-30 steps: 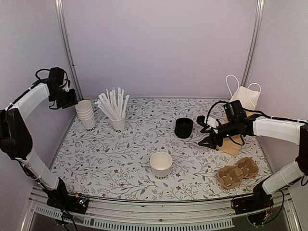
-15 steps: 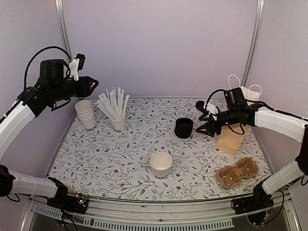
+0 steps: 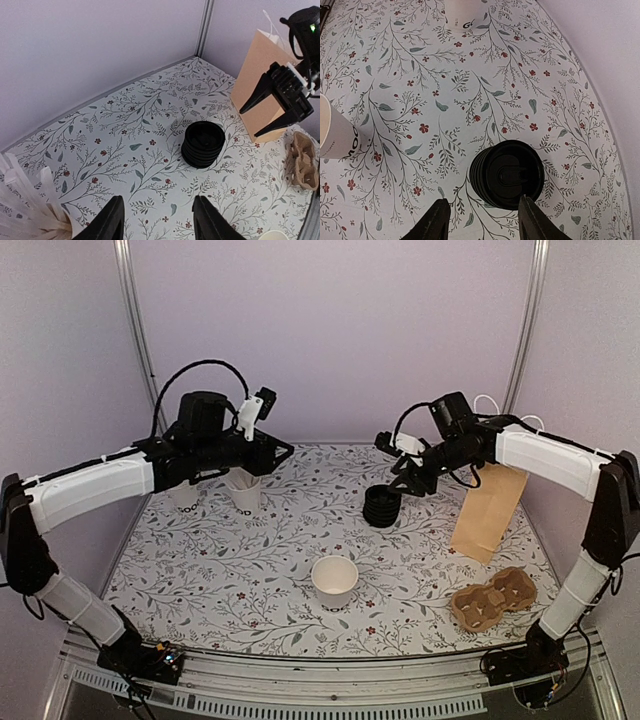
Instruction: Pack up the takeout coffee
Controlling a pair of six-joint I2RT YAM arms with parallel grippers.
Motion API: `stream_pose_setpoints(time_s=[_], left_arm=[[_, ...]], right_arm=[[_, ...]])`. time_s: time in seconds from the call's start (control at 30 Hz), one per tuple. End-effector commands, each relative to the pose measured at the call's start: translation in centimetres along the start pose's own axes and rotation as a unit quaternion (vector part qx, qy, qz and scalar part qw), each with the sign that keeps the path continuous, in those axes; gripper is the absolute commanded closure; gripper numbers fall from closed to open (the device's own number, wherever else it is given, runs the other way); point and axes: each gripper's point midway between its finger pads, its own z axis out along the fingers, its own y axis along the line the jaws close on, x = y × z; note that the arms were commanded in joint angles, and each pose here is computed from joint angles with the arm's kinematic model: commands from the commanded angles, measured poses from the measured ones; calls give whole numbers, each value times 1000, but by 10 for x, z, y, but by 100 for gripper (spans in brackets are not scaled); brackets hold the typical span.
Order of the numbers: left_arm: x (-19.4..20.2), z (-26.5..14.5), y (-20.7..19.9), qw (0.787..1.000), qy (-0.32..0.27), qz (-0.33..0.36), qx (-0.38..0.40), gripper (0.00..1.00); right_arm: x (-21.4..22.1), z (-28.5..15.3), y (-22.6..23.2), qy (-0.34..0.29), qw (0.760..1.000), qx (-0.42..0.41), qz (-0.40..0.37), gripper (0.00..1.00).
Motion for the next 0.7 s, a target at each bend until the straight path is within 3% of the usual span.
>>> stream_pose_setpoints(time_s=[0.0, 0.1, 0.23, 0.67], left_arm=[[-24, 18, 9, 997, -67, 25, -19, 51], [-9, 23, -5, 998, -57, 21, 33, 51], [14, 26, -4, 999, -32, 8, 34, 51], [15, 32, -22, 995, -11, -35, 92, 51]], right_arm=[[4, 17, -7, 44, 999, -23, 20, 51], [11, 36, -7, 67, 995, -51, 43, 53], [23, 55, -3, 92, 991, -75, 70, 52], [47, 80, -4, 134, 983, -82, 91, 50]])
